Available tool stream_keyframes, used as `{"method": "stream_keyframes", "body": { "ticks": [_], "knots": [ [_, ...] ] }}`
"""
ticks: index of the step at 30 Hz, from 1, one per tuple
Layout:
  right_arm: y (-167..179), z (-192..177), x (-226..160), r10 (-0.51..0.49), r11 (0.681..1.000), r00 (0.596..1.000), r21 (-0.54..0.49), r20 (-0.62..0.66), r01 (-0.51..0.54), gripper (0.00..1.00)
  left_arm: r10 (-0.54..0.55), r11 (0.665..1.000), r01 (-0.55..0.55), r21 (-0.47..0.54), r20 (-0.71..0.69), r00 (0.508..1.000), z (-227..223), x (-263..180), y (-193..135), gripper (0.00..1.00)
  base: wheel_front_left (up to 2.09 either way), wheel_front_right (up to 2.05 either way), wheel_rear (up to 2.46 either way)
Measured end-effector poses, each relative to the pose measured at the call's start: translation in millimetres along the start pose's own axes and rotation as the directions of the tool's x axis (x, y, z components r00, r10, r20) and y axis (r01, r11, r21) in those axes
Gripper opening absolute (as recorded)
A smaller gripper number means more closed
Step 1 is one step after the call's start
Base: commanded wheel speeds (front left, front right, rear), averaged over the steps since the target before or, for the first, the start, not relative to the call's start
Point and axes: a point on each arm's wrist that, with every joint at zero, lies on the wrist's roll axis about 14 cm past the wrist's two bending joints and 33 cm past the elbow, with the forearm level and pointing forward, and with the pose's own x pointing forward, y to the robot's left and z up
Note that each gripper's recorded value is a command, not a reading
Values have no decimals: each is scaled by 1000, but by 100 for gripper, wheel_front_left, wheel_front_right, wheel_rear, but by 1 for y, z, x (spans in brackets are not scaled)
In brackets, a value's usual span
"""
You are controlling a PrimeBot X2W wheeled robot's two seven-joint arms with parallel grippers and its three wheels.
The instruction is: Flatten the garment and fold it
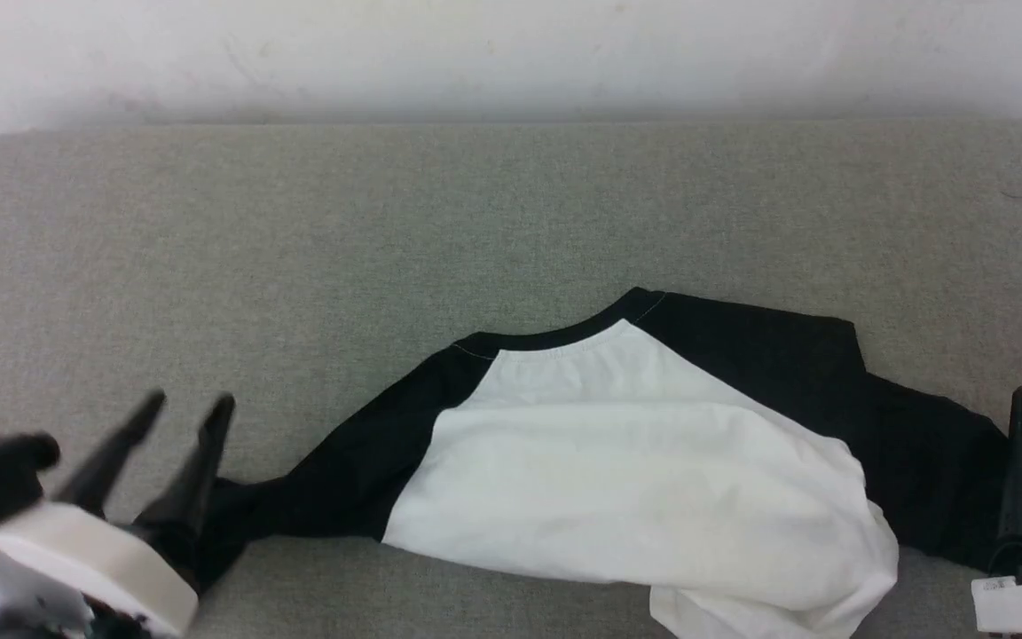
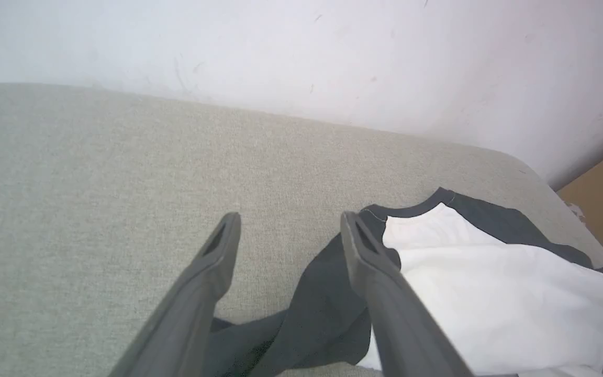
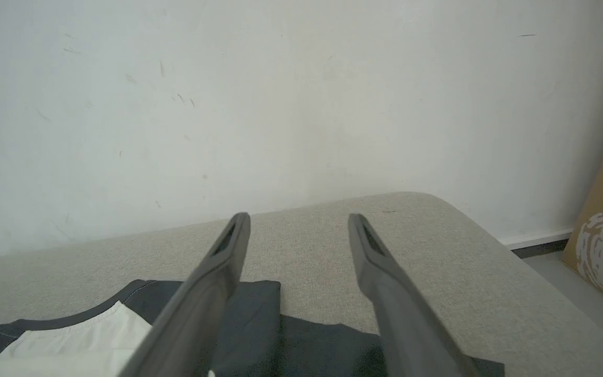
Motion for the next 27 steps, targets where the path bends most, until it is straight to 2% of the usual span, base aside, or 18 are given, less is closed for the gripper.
{"method": "stream_keyframes", "body": {
  "ticks": [2, 4, 8, 13, 17, 20, 27],
  "knots": [
    [0, -4, 0, -3, 1000, 1000, 7, -10, 3, 100, -23, 998, 20, 64, 57, 998, 23, 8, -4, 100, 0, 0, 0],
    [0, -9, 1, -2, 1000, 1000, 9, -20, 2, 100, -58, 991, 53, 124, 43, 997, 28, 20, -9, 100, 0, 0, 0],
    [2, -16, 5, 0, 1000, 999, 14, -34, 1, 100, -126, 969, 140, 204, -81, 989, 12, 51, -21, 100, 0, 0, 0],
    [-5, -20, 8, -23, 1000, 999, 11, -37, 23, 100, -193, 936, 253, 244, -245, 950, -11, 88, -43, 100, 0, 0, 0],
    [-16, -25, 3, -59, 998, 997, 10, -51, 60, 100, -206, 923, 308, 229, -382, 901, -37, 104, -52, 100, 0, 0, 0],
    [-23, -29, 0, -85, 996, 994, 7, -63, 85, 100, -205, 921, 339, 193, -500, 841, -64, 106, -56, 100, 0, 0, 0],
    [-33, -32, -2, -118, 993, 991, -1, -67, 118, 100, -212, 909, 387, 158, -625, 752, -96, 112, -57, 100, 0, 0, 0]
  ]
}}
